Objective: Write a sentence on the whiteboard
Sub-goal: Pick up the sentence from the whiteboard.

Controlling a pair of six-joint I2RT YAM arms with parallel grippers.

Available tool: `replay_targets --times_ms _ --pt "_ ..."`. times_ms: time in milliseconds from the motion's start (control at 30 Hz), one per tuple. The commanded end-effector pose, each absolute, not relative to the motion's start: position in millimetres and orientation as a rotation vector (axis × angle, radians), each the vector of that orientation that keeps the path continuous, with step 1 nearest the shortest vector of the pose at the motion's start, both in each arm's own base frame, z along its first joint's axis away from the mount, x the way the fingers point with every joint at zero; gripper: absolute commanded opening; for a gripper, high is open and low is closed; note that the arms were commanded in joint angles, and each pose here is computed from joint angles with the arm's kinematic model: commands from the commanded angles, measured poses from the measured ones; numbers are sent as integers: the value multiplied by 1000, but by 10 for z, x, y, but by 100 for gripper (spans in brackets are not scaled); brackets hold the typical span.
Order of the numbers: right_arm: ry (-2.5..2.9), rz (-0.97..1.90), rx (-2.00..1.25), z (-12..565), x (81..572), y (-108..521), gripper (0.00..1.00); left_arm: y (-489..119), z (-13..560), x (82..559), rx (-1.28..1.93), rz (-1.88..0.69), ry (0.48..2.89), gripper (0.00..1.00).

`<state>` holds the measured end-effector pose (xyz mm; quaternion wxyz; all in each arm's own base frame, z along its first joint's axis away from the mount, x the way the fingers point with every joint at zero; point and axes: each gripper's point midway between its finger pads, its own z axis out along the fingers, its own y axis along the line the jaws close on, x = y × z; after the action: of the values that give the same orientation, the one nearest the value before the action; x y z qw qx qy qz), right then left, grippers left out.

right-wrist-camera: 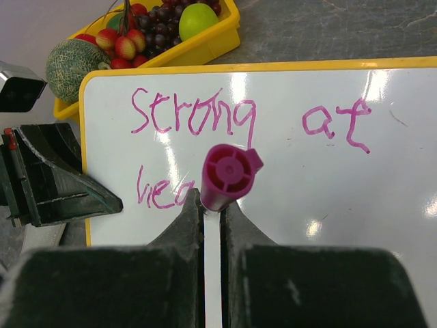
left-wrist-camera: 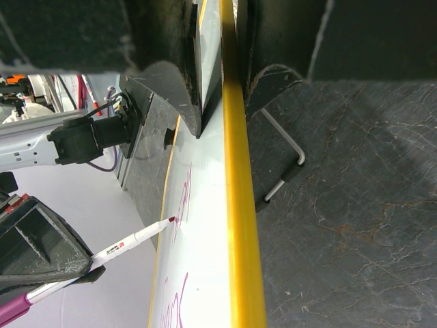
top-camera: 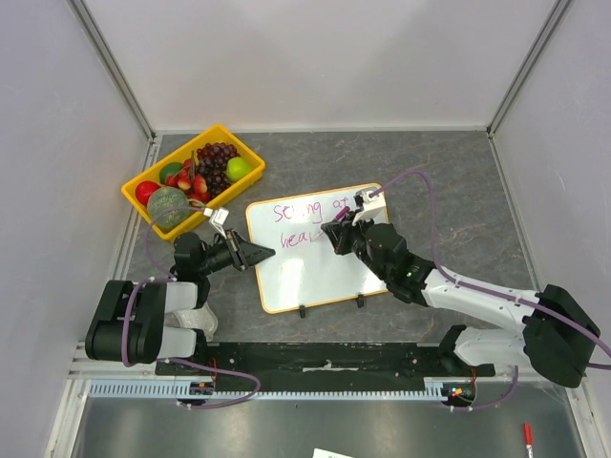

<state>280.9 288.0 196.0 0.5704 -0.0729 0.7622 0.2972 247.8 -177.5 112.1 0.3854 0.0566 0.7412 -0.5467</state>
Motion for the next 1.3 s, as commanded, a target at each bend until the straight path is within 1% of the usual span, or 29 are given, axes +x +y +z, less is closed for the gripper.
replay_targets --times_ms 0,833,1267 --pt "1775 672 -150 2009 2875 2855 0 -1757 1089 2559 201 -1320 1866 2" --pt "1728 627 -84 2259 3083 2791 0 -1761 1089 2556 202 -1321 1867 2" --pt "1766 631 -99 2086 2986 2729 0 -1757 1085 2559 200 -1320 1868 2"
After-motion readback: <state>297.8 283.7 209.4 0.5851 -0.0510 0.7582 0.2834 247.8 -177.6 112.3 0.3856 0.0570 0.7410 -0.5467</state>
